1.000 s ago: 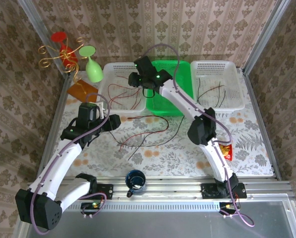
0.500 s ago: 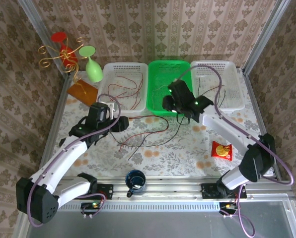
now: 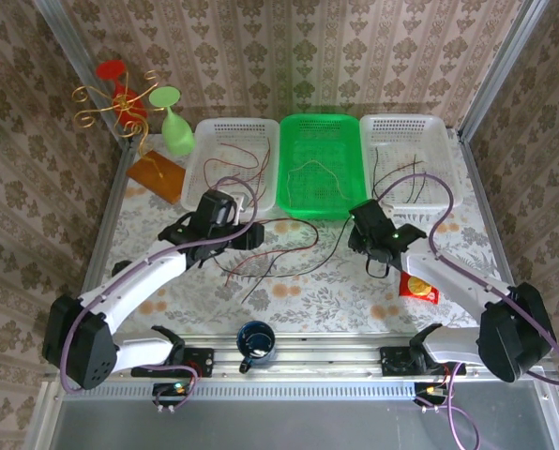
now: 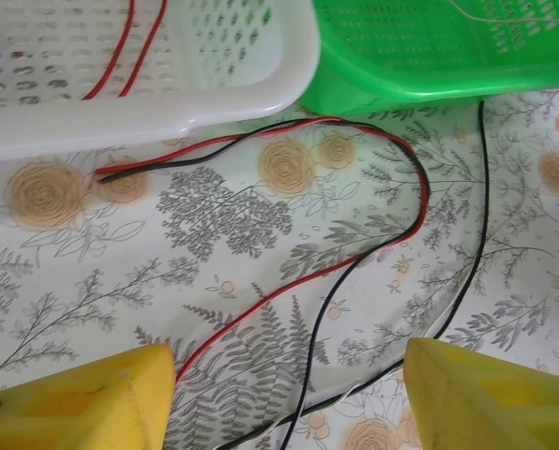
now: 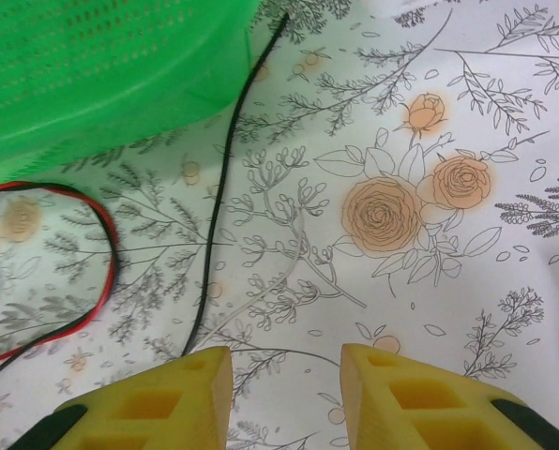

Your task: Untangle the cables

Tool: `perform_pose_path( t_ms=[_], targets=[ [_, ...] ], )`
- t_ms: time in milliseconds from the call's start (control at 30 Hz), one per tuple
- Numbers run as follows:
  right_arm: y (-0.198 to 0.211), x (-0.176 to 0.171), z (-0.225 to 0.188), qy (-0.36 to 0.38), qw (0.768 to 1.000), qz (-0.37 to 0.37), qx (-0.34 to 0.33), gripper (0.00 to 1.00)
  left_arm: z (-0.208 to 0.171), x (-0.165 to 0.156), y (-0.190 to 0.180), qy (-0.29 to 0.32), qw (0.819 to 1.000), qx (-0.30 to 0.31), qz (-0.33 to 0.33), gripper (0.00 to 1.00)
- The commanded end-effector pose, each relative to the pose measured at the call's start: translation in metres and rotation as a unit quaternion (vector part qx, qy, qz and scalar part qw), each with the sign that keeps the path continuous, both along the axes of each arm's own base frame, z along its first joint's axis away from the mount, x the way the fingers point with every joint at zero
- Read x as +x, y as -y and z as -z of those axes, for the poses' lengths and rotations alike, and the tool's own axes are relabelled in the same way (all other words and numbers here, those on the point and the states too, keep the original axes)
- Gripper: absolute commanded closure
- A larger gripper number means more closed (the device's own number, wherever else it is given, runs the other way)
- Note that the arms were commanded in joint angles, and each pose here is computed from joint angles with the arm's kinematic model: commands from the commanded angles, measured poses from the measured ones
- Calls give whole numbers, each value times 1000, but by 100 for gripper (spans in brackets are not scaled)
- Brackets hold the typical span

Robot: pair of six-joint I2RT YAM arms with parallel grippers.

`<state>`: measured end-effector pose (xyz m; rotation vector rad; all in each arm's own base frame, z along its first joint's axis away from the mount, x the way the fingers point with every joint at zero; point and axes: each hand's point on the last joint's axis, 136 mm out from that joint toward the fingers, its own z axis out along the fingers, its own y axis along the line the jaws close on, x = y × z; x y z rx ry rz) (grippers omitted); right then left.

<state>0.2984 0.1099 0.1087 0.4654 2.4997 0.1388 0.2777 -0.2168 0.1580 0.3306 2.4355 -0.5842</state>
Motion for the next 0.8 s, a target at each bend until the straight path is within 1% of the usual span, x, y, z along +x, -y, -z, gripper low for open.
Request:
perform_pose_path(
  t_ms=[0,167,233,300,400,467,600,700,767],
  targets=[
    [6,7,12,5,999,30,-11,63,-17,8,7,26,1000,-3,7,34],
    [11,4,32,-17,995,98,8,61,-16,6,12,24,1000,-4,9,34],
    [10,4,48,-38,994,106,2,61,-13,5,13,21,1000,-3,11,34],
    [6,6,55,-49,994,97,-1,61,-13,4,14,20,1000,-3,13,34],
    [-3,11,62,-57,996,66,0,61,-13,3,14,20,1000,-3,15,34],
    [-4,10,65,-64,995,74,3,62,-13,3,15,20,1000,-2,16,34],
    [-11,12,68,-60,994,86,33,62,-13,4,15,20,1000,-4,16,34],
    [-22,21,65,-49,996,51,45,63,-12,4,16,20,1000,-4,16,34],
    [-33,28,61,-34,998,15,53,63,-12,4,16,19,1000,-5,16,34]
  ],
)
